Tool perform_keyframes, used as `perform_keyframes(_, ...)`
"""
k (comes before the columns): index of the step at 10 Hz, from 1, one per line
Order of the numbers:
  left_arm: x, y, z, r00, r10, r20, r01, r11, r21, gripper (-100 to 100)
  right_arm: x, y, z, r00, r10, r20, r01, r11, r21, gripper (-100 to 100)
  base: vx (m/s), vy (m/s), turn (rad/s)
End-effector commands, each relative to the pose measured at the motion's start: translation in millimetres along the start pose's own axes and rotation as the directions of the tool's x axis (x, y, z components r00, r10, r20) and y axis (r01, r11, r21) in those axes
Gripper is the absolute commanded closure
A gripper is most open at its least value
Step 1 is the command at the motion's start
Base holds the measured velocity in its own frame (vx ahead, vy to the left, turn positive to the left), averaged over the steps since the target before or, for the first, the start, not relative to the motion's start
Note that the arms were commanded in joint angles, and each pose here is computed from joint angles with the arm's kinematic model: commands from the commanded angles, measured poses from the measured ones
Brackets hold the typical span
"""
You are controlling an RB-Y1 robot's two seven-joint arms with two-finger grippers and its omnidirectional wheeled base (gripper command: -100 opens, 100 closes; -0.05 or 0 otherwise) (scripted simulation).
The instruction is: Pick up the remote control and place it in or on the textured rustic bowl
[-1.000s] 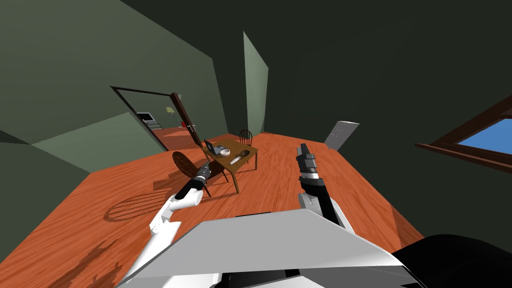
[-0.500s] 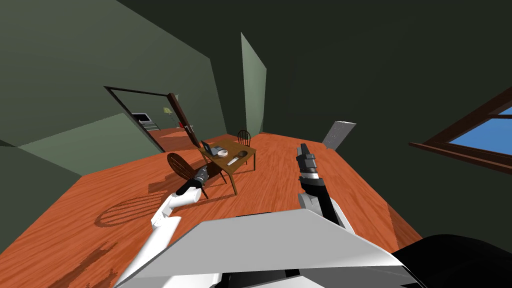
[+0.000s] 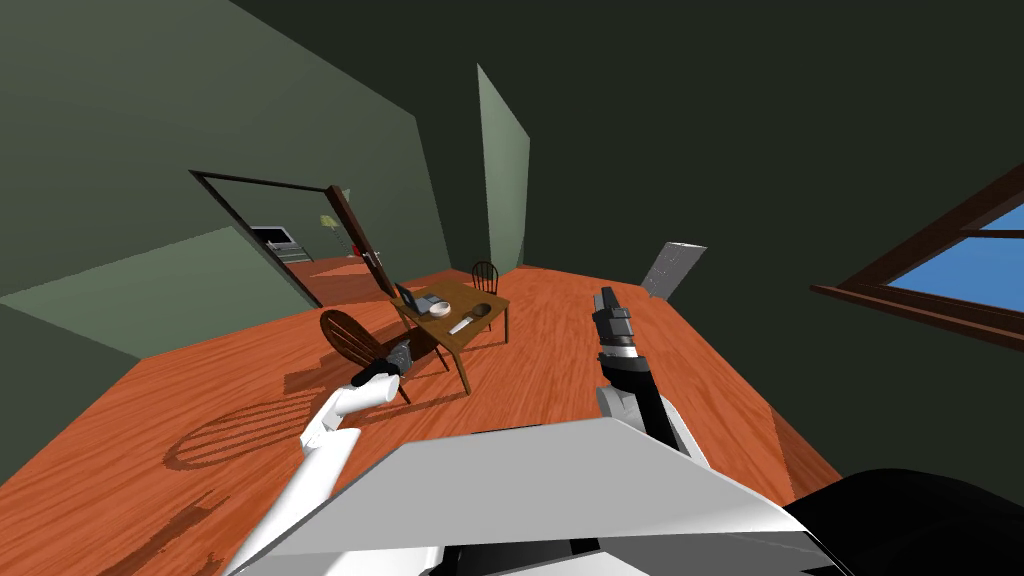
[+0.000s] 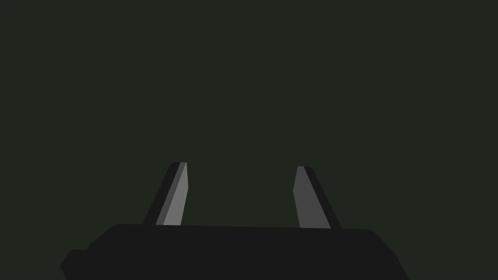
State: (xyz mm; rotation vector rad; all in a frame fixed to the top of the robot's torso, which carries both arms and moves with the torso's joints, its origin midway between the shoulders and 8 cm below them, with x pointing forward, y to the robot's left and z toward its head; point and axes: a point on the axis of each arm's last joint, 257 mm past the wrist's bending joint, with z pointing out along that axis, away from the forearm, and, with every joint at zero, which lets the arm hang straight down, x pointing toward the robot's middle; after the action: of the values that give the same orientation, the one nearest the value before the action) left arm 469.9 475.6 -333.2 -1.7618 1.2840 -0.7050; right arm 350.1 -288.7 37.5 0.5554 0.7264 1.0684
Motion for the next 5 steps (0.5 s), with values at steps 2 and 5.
perform_keyframes(2,-19.3,24,7.2,0.998,-0.044,0.038,0.047,0.994,-0.098,-100,0,0,0.0,1.000,0.000,0.000,0.000,1.000,0.000,0,0.096,-0.047,-0.043)
perform_keyframes(5,-46.4,56,12.3,0.988,-0.119,0.102,0.138,0.968,-0.210,-100,0,0,0.0,1.000,0.000,0.000,0.000,1.000,0.000,0,0.116,-0.045,-0.050)
